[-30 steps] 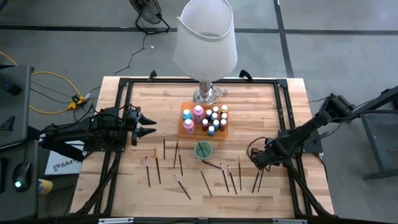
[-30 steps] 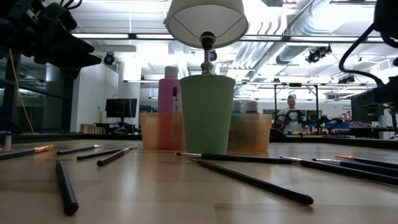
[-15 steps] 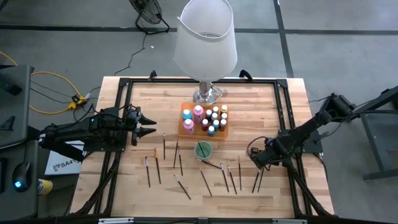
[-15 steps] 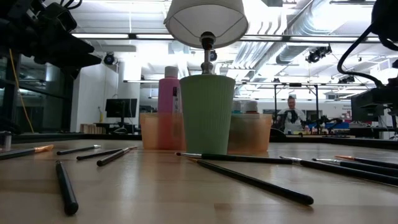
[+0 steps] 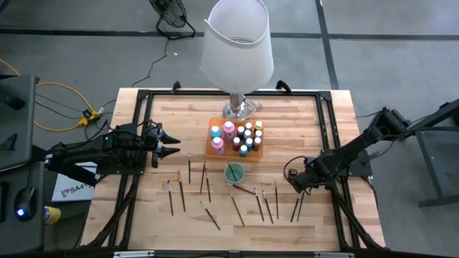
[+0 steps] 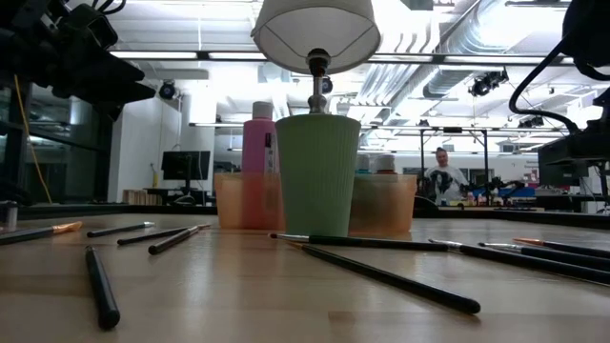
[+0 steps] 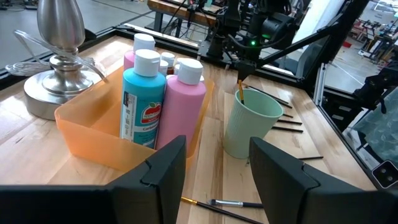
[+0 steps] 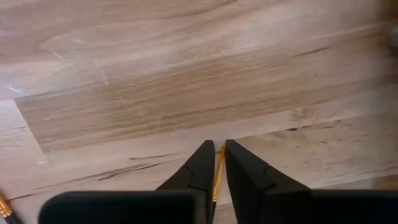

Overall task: Pick & Place Paint Supplies
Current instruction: Put the orange paintbrushes into the green cup

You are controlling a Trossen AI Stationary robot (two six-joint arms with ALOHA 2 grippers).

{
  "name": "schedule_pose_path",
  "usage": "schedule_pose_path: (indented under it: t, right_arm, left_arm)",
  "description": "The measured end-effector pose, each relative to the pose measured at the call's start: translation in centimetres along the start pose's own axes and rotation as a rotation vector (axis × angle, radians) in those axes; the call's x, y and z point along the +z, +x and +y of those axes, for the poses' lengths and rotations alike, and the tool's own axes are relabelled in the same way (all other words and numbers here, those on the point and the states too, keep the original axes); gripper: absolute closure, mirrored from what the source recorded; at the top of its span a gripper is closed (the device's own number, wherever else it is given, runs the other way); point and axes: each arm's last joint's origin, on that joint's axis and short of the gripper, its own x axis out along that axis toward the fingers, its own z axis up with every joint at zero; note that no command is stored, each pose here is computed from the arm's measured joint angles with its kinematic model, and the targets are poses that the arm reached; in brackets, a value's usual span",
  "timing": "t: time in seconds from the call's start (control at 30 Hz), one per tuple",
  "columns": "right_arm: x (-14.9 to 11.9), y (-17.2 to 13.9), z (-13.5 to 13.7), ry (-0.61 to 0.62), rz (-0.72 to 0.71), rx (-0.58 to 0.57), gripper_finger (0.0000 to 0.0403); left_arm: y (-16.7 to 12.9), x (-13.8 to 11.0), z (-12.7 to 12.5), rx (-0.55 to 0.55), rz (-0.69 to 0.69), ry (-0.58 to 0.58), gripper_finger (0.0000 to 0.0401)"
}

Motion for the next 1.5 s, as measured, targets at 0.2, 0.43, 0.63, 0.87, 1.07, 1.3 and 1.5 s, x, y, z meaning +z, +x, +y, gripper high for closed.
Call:
schedule_pose_path:
  t: [0.2,0.43,0.63,0.87,1.07,1.3,1.5]
  right_arm:
    - [-0.07,0.01,0.05,0.001,0.012,-0.001,0.038]
    - [-0.25,0.02,0.17,0.004,0.041,0.004,0.038]
    - [-0.34,0.03,0.2,0.004,0.06,-0.001,0.038]
    - [-0.41,0.04,0.25,0.005,0.073,0.0,0.038]
    - [-0.47,0.04,0.27,0.015,0.085,-0.001,0.038]
    - [-0.53,0.04,0.3,0.019,0.098,-0.004,0.038]
    - [-0.57,0.04,0.29,0.024,0.108,-0.01,0.038]
  left_arm:
    - [0.0,0.0,0.0,0.0,0.0,0.0,0.0229]
    - [0.0,0.0,0.0,0.0,0.0,0.0,0.0229]
    - [0.0,0.0,0.0,0.0,0.0,0.0,0.0229]
    - [0.0,0.0,0.0,0.0,0.0,0.0,0.0229]
    - [0.0,0.0,0.0,0.0,0.0,0.0,0.0229]
    - [0.0,0.0,0.0,0.0,0.0,0.0,0.0229]
    - [0.0,0.0,0.0,0.0,0.0,0.0,0.0229]
